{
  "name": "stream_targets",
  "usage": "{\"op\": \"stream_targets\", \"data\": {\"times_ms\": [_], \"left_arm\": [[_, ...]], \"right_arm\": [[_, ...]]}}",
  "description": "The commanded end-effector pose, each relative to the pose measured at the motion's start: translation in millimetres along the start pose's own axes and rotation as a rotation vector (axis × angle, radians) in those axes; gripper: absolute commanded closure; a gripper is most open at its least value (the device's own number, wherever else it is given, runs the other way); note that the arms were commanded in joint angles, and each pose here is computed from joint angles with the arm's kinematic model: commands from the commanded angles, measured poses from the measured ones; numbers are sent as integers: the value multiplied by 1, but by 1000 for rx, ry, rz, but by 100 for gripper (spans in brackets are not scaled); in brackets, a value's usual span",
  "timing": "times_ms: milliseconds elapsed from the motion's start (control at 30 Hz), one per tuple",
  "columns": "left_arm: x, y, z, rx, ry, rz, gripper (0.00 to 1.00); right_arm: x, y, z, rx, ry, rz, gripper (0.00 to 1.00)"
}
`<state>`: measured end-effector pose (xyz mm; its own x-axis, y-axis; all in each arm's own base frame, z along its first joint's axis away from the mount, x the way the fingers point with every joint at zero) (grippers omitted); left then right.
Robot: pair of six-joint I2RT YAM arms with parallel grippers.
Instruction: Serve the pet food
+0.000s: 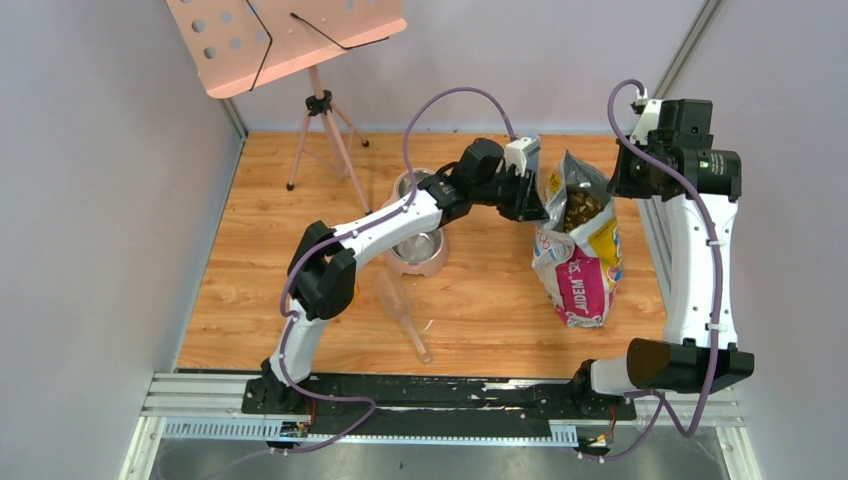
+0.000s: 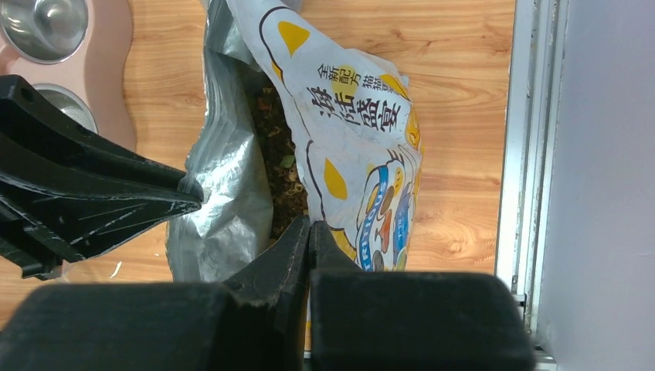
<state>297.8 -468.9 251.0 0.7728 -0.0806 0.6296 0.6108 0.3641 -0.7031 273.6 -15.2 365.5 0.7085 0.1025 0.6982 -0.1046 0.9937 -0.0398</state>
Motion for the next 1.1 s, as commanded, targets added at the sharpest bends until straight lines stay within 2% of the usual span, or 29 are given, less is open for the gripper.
{"op": "stream_targets", "data": {"times_ms": [0, 33, 133, 267, 300, 333, 367, 467, 567, 700, 833, 900, 1067], "left_arm": [[4, -16, -1, -187, 21, 4, 76], [5, -17, -2, -189, 18, -3, 78], [10, -8, -1, -127, 0, 12, 99], [29, -10, 15, -63, -55, -16, 100], [42, -19, 26, -45, -96, -59, 100], [48, -15, 34, 37, -126, -75, 100], [63, -27, 49, 59, -177, -101, 100], [83, -21, 82, 304, -292, -111, 100], [88, -22, 108, 400, -336, -78, 100], [85, -29, 119, 369, -360, -36, 100], [87, -70, 115, 71, -325, -115, 100], [90, -86, 114, -1, -325, -175, 100], [92, -90, 104, 4, -330, -203, 98]], "right_arm": [[31, 2, 17, 4, -216, 11, 100], [30, 2, 16, 5, -214, 11, 100], [31, 1, 16, -2, -216, 14, 100], [34, -10, 17, -88, -217, 27, 100], [34, -13, 19, -113, -223, 32, 100], [35, -15, 20, -131, -229, 39, 100], [36, -17, 22, -145, -239, 43, 100], [41, -18, 31, -170, -281, 45, 100], [46, -18, 40, -177, -323, 44, 100], [44, -16, 40, -164, -322, 50, 100], [36, -14, 34, -153, -301, 35, 100], [34, -14, 33, -150, -299, 31, 100], [34, -14, 32, -148, -300, 25, 100]]}}
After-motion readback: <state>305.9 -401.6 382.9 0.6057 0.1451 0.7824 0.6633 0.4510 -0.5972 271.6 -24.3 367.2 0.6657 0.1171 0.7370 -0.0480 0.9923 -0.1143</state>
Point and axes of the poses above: each gripper's point midway between its finger pads, its own z axis back along the fingers, its own y axis along the line the jaws close on, x = y × z, the point moved 6 cm from there along z, back along the fingers, and after that the axes turned 9 degrees about z, right-handed, at the moved point
